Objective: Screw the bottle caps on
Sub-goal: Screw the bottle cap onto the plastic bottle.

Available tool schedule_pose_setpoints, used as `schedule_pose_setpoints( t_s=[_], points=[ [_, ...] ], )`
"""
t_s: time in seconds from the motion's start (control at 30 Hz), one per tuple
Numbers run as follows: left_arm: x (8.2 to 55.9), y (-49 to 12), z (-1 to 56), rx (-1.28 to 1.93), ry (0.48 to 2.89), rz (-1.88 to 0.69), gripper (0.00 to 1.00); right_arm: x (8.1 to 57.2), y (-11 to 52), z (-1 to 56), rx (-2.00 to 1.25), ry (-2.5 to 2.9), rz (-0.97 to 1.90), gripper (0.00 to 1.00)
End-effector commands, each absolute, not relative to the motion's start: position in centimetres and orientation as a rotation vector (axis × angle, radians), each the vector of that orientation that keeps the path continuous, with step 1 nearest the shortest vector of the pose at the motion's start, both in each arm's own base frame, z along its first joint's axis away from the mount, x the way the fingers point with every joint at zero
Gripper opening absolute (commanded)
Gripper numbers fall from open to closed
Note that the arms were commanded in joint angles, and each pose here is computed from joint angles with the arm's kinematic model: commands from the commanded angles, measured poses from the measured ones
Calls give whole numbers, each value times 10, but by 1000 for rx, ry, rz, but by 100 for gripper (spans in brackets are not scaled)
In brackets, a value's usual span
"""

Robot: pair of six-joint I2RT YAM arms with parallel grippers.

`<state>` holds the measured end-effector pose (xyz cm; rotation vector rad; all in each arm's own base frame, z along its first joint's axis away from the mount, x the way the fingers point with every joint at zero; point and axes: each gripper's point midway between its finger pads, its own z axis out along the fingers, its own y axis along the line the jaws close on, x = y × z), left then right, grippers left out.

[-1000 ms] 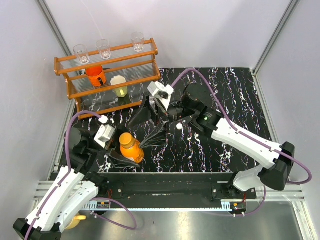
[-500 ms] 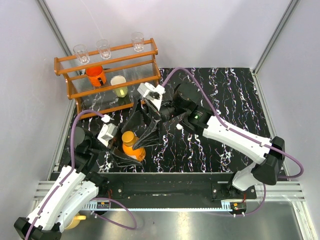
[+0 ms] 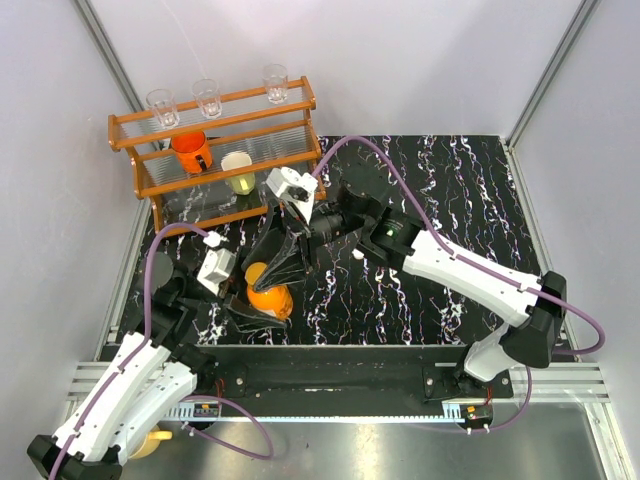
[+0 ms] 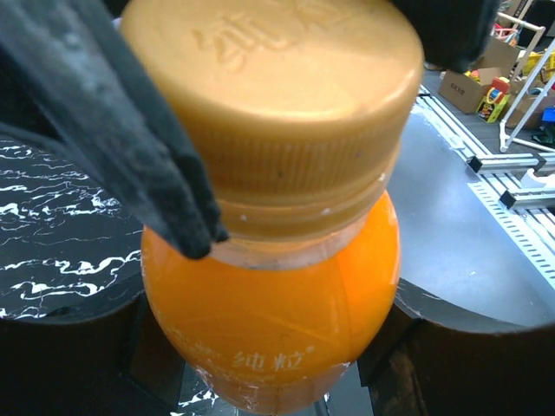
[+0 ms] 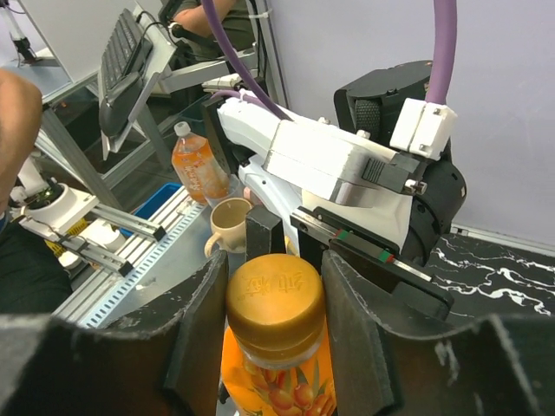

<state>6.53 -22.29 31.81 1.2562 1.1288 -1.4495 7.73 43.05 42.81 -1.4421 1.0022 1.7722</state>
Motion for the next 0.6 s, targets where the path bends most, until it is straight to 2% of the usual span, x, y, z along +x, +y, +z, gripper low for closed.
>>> schedule_pose_setpoints(
  t_s=[0.0, 0.07, 0.13, 0.2, 0.3, 0.4, 0.43, 0.53, 0.57],
  points=[
    [92, -224, 335, 1144, 1120, -1302, 14, 69, 427, 438, -1448, 1011, 1710, 36],
    [97, -224, 334, 1119, 1145, -1283, 14, 79, 431, 433, -1406, 1064, 1649, 31],
    [106, -224, 337, 1088, 1149, -1237, 15, 95, 435, 429, -1338, 1112, 1549, 20],
    [117, -223, 339, 1040, 1173, -1190, 14, 106, 435, 429, -1279, 1142, 1480, 15],
    [131, -220, 340, 977, 1207, -1128, 14, 129, 439, 420, -1157, 1221, 1338, 16],
    [139, -217, 339, 944, 1231, -1089, 14, 142, 443, 410, -1085, 1276, 1239, 31],
    [139, -217, 338, 944, 1235, -1091, 14, 145, 443, 406, -1076, 1285, 1208, 49],
    [136, -217, 340, 950, 1229, -1102, 14, 143, 442, 408, -1061, 1270, 1195, 71],
    [136, -218, 341, 952, 1224, -1103, 14, 144, 441, 411, -1052, 1264, 1192, 74]
  ],
)
